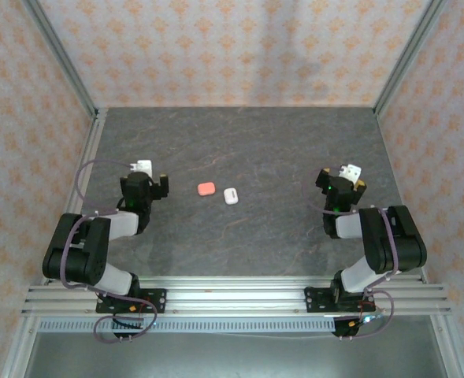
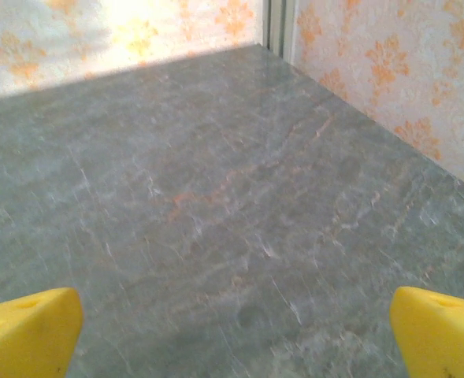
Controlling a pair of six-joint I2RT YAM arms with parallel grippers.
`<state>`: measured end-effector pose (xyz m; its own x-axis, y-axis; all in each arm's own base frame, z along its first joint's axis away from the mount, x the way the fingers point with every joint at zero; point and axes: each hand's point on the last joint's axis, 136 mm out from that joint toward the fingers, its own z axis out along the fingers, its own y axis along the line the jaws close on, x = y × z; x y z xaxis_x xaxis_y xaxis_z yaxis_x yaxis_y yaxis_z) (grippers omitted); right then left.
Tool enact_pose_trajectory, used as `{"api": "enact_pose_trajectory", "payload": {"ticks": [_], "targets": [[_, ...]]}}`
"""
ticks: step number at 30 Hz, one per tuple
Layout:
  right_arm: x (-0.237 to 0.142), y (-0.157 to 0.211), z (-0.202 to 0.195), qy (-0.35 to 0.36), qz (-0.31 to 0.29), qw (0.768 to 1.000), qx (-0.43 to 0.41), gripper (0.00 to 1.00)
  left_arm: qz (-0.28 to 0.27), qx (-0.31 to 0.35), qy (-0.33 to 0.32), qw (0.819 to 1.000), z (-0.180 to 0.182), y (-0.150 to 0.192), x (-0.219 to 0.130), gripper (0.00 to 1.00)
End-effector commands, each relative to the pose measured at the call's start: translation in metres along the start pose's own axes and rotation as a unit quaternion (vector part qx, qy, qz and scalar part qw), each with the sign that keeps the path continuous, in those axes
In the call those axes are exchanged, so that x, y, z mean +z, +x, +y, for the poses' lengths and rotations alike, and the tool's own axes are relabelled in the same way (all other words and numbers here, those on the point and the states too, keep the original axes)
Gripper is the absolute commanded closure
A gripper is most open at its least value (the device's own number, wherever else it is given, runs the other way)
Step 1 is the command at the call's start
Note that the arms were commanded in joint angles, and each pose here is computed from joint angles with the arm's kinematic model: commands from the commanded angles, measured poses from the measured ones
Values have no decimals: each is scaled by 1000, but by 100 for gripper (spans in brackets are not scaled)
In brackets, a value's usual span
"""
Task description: Insert wireless bluetooth earbuds into charging case
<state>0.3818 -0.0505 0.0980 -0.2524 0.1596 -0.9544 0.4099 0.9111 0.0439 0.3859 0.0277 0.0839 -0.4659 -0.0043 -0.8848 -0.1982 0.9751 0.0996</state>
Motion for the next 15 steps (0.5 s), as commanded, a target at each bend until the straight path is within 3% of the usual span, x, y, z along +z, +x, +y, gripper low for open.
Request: {"api": "enact_pose_trajectory", "payload": {"ticks": [1,15], "targets": [[2,0,0,-3,3,1000,7,1,-22,-30,21,999,-1,-16,3,0],[3,2,5,-12,8,1000,-2,1,-35,-26,26,999,-4,-12,2,0]]}}
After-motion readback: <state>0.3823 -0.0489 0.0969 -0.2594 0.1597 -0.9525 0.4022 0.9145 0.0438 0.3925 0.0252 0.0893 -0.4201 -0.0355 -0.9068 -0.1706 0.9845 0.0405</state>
